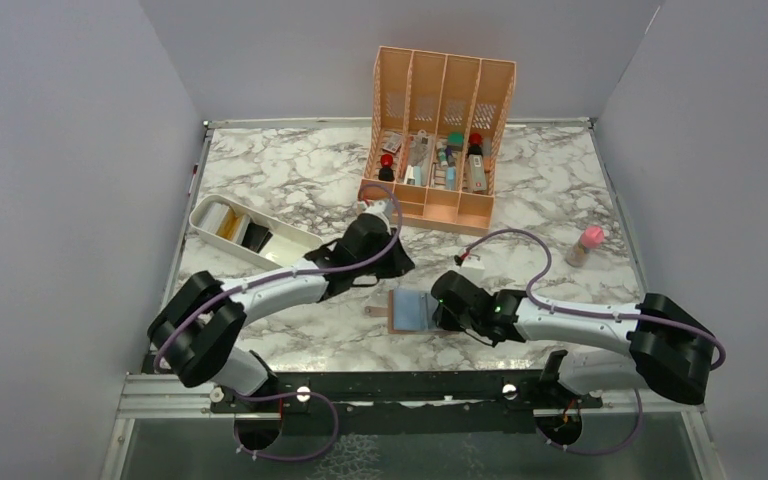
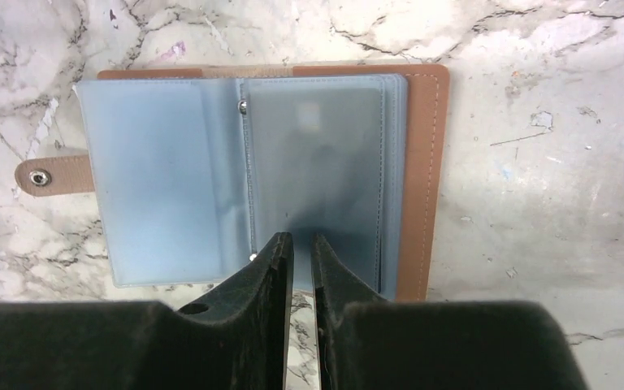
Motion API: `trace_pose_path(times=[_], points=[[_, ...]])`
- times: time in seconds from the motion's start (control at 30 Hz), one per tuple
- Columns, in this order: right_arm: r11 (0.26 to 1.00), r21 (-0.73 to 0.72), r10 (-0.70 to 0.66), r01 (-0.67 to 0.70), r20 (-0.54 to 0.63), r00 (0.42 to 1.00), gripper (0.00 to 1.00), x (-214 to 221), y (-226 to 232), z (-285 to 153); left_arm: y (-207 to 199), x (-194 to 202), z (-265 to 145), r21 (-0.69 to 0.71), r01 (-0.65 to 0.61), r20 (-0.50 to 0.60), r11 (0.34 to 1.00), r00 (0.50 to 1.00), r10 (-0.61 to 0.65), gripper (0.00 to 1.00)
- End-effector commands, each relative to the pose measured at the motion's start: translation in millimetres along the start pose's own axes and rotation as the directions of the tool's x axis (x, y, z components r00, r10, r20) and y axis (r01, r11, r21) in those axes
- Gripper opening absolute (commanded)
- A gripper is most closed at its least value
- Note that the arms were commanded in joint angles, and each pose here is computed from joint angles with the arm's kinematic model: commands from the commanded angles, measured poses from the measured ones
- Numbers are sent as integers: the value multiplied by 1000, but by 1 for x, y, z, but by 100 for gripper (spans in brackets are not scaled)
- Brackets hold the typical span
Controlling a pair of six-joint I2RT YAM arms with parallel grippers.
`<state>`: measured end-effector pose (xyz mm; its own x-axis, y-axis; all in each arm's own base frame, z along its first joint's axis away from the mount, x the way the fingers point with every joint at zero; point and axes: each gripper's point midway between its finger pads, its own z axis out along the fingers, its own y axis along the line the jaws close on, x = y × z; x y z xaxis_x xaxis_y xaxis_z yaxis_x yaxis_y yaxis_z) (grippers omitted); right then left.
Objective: Put the credit cards into the card holder
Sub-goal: Turn over the card slot in the card holder.
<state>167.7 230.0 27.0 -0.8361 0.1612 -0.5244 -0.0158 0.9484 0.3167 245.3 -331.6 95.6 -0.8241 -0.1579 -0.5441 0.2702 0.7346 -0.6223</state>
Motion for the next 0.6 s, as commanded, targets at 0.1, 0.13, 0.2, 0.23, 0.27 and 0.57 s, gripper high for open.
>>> trace_pose_path(times=[0.1,0.13,0.2,0.23,0.27,0.57], points=[[978,207,-34,30,15,999,21,3,-51,-2,36,-101,-64,-245,-153,179,957,963,199,25],[978,207,-33,27,26,999,22,0,-50,-4,45,-112,-73,-288,-175,178,942,956,232,26],[980,195,-38,29,42,998,22,-5,-47,-8,66,-129,-91,-371,-186,174,910,948,265,28],[983,183,-40,30,48,998,23,-8,-44,-10,77,-135,-99,-406,-195,167,893,945,282,29],[986,166,-43,34,53,998,25,-11,-40,-12,85,-141,-108,-438,-210,159,874,939,306,30],[994,-71,-66,78,159,985,55,-49,7,-53,173,-189,-177,-706,-329,37,627,867,496,40]])
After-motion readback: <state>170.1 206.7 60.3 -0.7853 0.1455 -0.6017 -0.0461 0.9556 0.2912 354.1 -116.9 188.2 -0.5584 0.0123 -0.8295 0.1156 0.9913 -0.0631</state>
